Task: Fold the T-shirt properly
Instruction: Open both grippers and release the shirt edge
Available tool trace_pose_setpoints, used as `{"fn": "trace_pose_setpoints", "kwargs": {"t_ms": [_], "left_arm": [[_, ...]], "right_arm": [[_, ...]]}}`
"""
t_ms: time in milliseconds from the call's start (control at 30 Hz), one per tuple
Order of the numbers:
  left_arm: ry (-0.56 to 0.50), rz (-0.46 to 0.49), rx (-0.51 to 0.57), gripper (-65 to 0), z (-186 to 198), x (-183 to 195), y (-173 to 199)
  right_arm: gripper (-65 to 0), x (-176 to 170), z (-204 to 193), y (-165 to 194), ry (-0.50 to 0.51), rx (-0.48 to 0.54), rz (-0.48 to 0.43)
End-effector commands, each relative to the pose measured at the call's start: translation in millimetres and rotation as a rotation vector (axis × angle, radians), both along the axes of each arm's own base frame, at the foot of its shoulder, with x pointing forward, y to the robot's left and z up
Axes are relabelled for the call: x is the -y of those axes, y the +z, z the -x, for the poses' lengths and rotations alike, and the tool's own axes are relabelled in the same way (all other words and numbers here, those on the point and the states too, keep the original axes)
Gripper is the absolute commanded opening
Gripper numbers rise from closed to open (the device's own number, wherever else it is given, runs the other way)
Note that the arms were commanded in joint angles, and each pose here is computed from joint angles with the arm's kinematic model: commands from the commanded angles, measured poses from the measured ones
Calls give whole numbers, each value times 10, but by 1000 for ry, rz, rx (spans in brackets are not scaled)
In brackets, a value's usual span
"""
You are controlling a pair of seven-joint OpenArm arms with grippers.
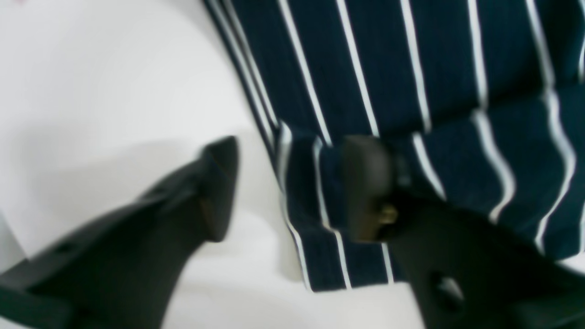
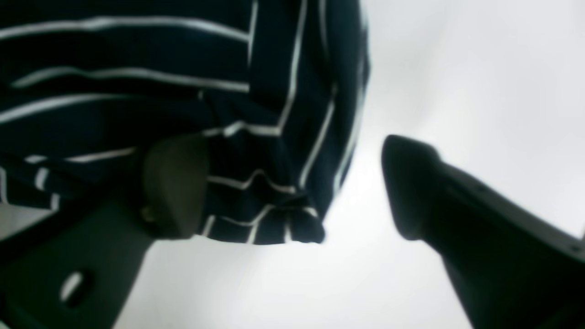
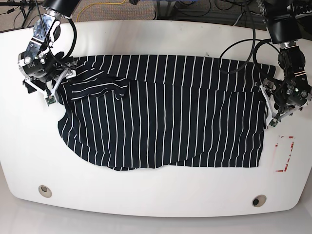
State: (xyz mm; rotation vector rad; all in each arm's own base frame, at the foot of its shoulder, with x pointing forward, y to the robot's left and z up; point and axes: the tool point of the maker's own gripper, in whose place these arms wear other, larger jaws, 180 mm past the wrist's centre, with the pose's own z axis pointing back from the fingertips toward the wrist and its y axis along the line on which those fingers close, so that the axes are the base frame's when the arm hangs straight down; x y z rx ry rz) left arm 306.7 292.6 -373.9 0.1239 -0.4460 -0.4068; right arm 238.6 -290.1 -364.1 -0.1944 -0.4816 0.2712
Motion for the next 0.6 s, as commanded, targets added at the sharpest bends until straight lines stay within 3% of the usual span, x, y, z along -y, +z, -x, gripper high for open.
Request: {"fn": "trace_pose_setpoints", "kwargs": {"t_ms": [0,167,300,567], "left_arm": [[-3,-17,55,-285,-120,-63,185],[-13,-46,141,-285,-268,-69,481],[39,-72,241,-285,-264,-234,794],[132,-73,297,-286,-72,-483,922]], "right_arm": [[-44,35,-120,307,11,97,50],[-46,137,-45,480,-24,141,82],[-46,331,95,490,-134,157,68],[-49,456,354,357,-278,148,16]]}}
